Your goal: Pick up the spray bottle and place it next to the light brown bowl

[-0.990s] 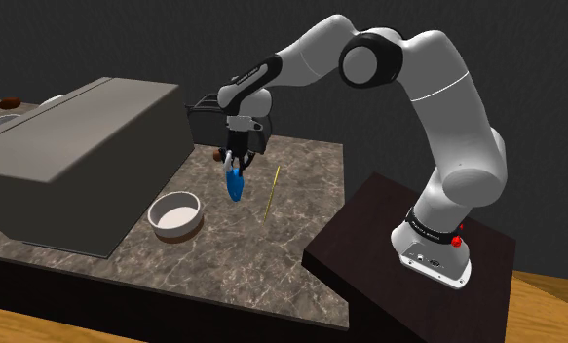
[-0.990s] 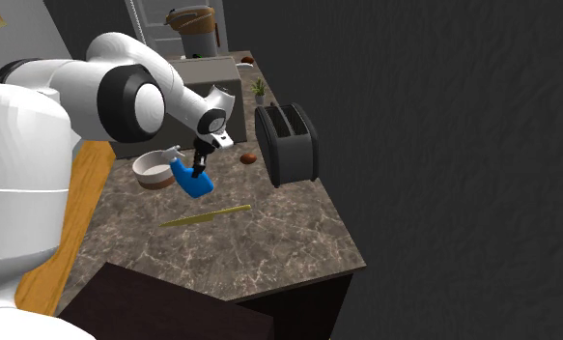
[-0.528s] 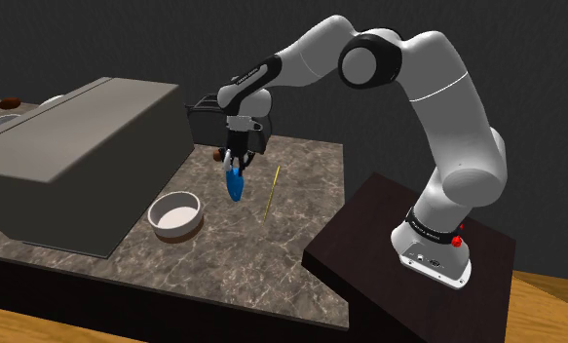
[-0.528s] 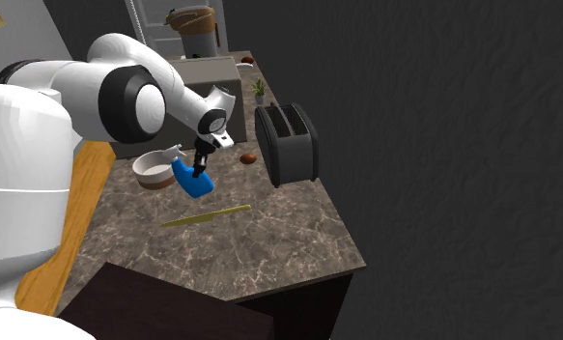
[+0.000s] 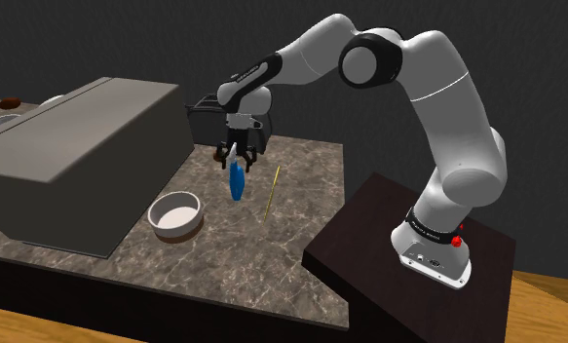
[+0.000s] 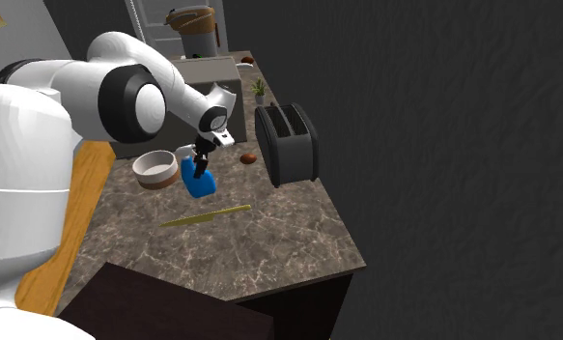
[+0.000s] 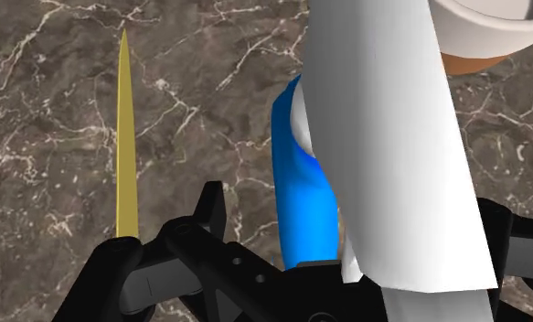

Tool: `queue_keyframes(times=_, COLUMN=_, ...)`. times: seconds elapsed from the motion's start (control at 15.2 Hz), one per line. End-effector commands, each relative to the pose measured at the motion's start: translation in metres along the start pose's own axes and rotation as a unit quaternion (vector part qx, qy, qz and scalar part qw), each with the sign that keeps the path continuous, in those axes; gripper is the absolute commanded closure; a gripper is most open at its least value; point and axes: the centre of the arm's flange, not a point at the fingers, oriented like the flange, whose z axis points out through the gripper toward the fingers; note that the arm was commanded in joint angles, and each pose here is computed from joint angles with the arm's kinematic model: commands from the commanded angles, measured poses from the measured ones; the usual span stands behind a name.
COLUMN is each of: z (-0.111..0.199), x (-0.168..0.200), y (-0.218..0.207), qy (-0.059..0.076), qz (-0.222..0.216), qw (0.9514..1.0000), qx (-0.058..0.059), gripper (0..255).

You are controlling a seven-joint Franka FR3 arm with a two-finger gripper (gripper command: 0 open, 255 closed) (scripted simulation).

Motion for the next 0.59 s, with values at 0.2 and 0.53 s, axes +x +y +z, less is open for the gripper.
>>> queue_keyframes(times=0.2, z=-0.037, x=0.0, y=0.002, qy=0.0, qz=0.0, qw=1.0, qx=0.0, gripper=0)
queue_keyframes(times=0.53, z=-0.037, x=0.0, y=0.002, qy=0.0, qz=0.0, qw=1.0, qx=0.0, gripper=0)
